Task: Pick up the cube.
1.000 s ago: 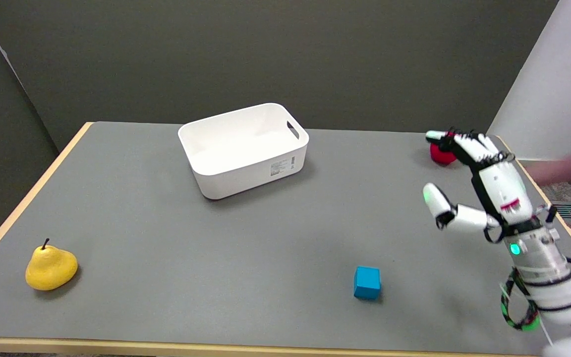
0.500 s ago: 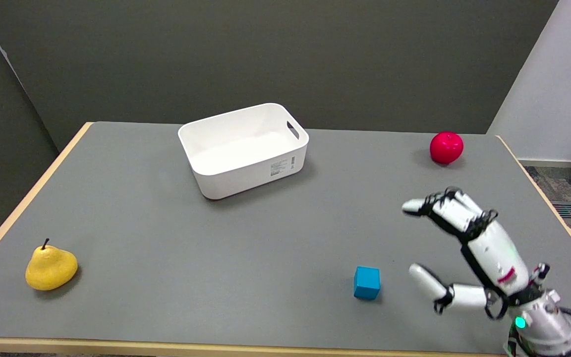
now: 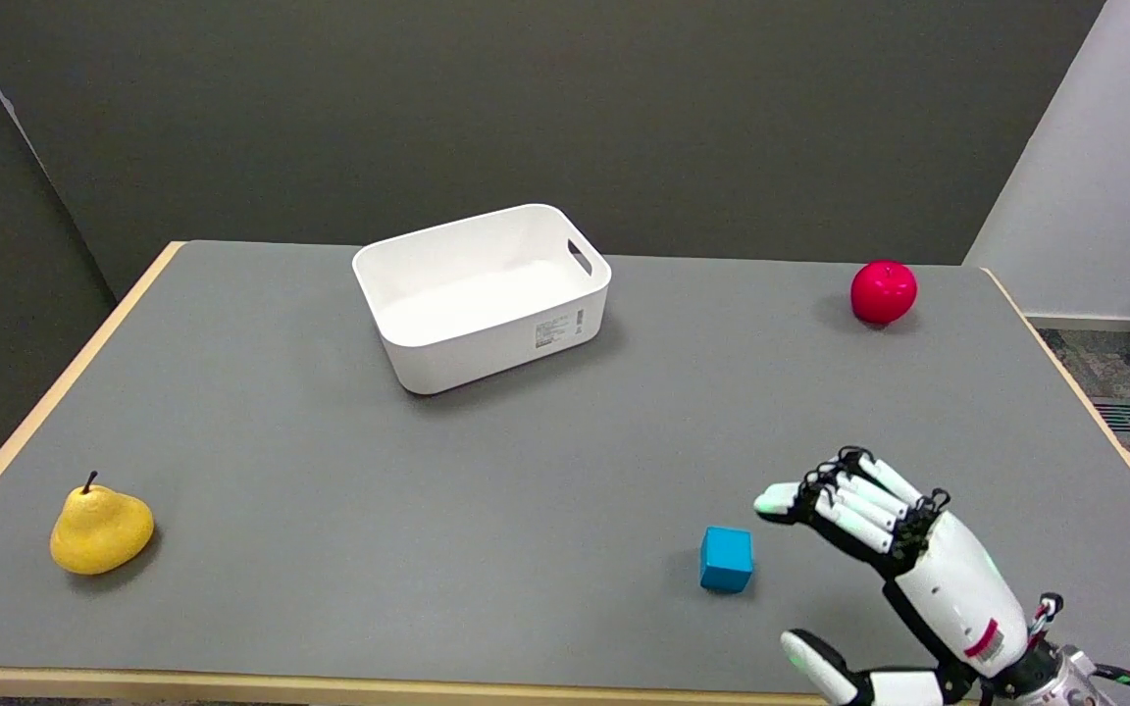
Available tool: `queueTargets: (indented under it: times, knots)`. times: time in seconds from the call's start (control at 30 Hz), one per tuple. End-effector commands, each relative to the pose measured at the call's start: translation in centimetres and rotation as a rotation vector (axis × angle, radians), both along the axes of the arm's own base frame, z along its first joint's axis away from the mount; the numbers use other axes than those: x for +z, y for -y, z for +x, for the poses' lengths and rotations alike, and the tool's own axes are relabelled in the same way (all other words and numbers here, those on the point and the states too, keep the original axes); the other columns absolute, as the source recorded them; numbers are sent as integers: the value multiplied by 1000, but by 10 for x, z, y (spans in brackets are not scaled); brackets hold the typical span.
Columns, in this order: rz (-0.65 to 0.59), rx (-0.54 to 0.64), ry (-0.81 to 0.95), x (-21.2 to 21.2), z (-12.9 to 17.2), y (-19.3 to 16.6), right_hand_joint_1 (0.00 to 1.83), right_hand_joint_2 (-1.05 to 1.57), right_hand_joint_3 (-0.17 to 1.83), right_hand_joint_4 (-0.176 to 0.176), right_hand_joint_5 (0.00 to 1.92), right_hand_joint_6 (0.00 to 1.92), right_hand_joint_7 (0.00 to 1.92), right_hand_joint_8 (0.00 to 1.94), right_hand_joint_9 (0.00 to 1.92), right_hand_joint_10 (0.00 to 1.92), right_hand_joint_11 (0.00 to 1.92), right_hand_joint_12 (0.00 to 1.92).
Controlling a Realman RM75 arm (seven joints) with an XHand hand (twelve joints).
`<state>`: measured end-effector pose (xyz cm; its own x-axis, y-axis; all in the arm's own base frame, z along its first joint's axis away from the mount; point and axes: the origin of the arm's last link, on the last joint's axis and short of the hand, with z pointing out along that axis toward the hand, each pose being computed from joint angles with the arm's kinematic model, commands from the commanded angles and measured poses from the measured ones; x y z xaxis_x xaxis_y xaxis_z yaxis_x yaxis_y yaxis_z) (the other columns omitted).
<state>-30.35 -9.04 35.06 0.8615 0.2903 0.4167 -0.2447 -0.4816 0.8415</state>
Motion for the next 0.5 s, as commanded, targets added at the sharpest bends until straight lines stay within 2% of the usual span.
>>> queueTargets:
  times: [0.03,0.5]
  knots:
    - [50,-14,-44,-17,-10,-16,463,665,857,57,360,675,510,548,422,1035,178,1347]
    - [-54,-44,-79,7,-20,4,466,660,856,51,356,664,502,537,416,1033,171,1343]
